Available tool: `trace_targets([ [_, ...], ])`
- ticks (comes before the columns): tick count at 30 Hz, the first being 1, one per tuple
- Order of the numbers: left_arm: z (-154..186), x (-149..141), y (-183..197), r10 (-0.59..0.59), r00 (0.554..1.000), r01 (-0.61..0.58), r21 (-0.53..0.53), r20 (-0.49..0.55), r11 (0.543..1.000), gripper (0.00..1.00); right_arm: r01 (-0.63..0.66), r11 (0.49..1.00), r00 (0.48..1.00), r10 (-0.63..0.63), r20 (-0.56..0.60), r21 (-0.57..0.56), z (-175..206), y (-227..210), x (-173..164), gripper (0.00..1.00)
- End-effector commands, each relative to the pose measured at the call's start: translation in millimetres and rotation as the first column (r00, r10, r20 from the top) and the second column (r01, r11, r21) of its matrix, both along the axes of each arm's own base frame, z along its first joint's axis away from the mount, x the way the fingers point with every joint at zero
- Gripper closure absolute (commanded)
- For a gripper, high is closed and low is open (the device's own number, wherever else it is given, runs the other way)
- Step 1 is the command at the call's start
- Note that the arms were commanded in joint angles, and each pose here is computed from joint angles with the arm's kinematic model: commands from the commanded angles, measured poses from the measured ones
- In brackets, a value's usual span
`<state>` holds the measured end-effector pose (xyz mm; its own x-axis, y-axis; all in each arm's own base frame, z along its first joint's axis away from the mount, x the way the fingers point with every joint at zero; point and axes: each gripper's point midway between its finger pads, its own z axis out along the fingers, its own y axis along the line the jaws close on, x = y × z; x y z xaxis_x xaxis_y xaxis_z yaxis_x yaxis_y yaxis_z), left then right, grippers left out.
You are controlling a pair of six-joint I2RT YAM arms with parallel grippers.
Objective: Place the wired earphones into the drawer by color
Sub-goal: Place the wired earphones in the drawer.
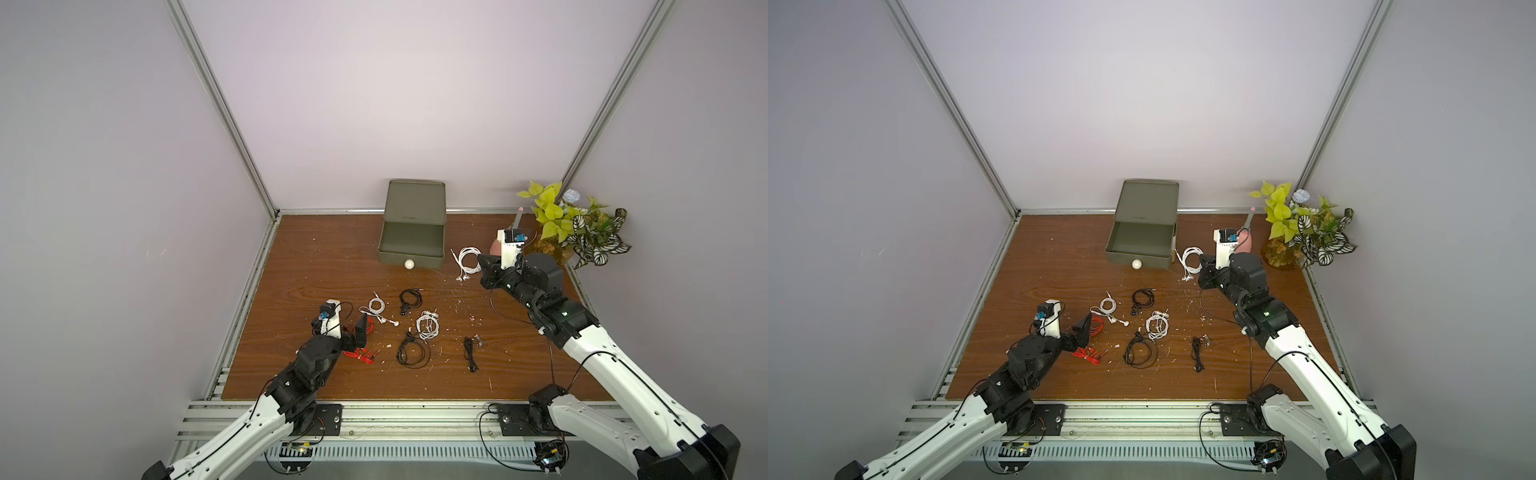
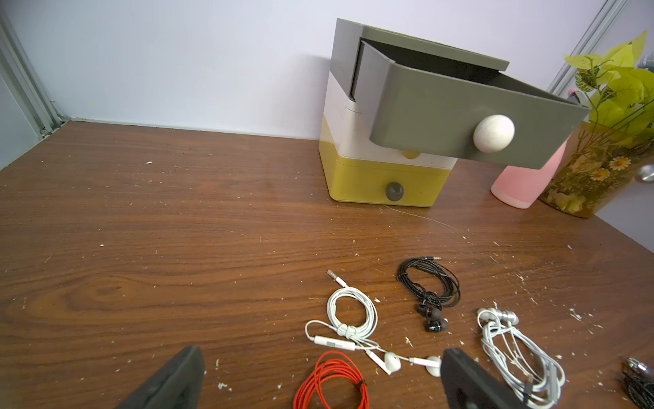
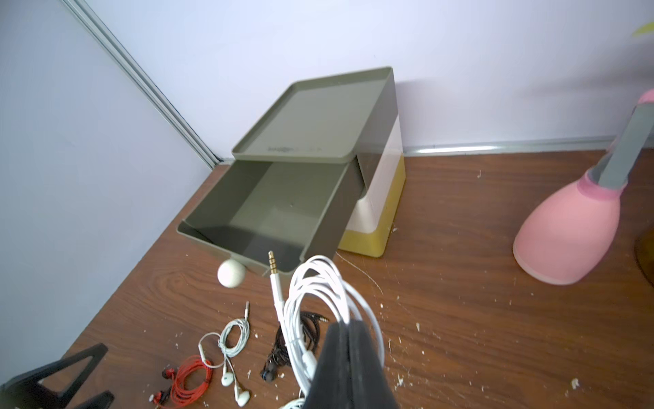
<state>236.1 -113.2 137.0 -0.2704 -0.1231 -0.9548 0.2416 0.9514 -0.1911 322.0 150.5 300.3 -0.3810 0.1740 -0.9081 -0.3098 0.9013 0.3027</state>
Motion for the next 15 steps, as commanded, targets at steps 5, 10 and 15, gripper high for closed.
trace_targets([
  [5, 2.2, -0.8, -1.9, -0.012, 1.000, 0.012, 0.004, 0.019, 1.000, 0.01, -0.096, 0.993, 0.981, 0.084, 0.172, 0.065, 65.0, 28.3, 20.2, 1.00],
  [10, 2.2, -0.8, -1.3, -0.010, 1.000, 0.010, 0.002, 0.020, 1.000, 0.01, -0.149, 0.986, 0.968, 0.130, 0.214, 0.075, 79.5, 52.0, 36.8, 1.00],
  [15, 1.0, -0.9, -1.3, -0.010, 1.000, 0.010, 0.005, 0.017, 1.000, 0.00, -0.179, 0.980, 0.959, 0.153, 0.240, 0.091, 84.0, 74.1, 54.8, 1.00],
])
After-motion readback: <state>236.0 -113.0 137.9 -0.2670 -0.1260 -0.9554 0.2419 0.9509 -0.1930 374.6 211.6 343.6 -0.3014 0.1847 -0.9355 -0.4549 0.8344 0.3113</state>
